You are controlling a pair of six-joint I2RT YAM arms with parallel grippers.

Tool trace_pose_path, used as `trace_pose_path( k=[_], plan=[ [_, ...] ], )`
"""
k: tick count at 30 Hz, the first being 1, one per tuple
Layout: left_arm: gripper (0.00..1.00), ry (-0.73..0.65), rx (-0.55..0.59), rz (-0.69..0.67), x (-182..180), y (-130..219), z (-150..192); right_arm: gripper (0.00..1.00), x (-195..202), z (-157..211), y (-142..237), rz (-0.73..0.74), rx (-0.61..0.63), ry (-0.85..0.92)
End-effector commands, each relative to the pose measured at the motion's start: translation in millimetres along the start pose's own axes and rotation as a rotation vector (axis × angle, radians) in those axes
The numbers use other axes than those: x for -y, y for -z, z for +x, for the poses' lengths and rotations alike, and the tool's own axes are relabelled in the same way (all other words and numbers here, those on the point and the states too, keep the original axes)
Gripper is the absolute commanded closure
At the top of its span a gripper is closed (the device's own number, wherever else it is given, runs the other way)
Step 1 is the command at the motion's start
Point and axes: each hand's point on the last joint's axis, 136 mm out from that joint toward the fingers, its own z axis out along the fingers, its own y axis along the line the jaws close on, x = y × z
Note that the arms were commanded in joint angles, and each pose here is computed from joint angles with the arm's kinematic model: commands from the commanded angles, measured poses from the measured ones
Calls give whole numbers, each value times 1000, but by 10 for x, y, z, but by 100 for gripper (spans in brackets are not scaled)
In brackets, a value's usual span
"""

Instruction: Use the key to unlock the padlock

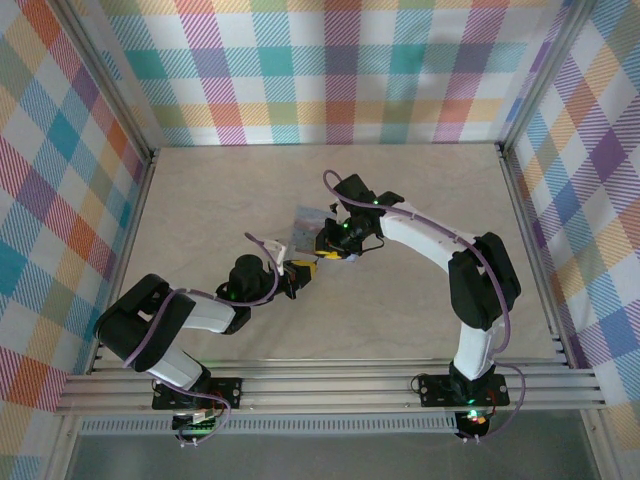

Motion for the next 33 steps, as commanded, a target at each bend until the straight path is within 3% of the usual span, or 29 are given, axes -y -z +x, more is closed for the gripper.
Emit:
trace_pose_path(
  k=[1,14,33],
  plan=[
    [100,-4,26,4,-12,21,-59,100,-165,-30,176,-64,33,18],
    [100,3,6,-9,-56,77,72,100,-159,-28,203,-66,34,16],
    [100,-7,49,7,-26,-71,-156,100,-202,-9,169,-107,22,10]
  ],
)
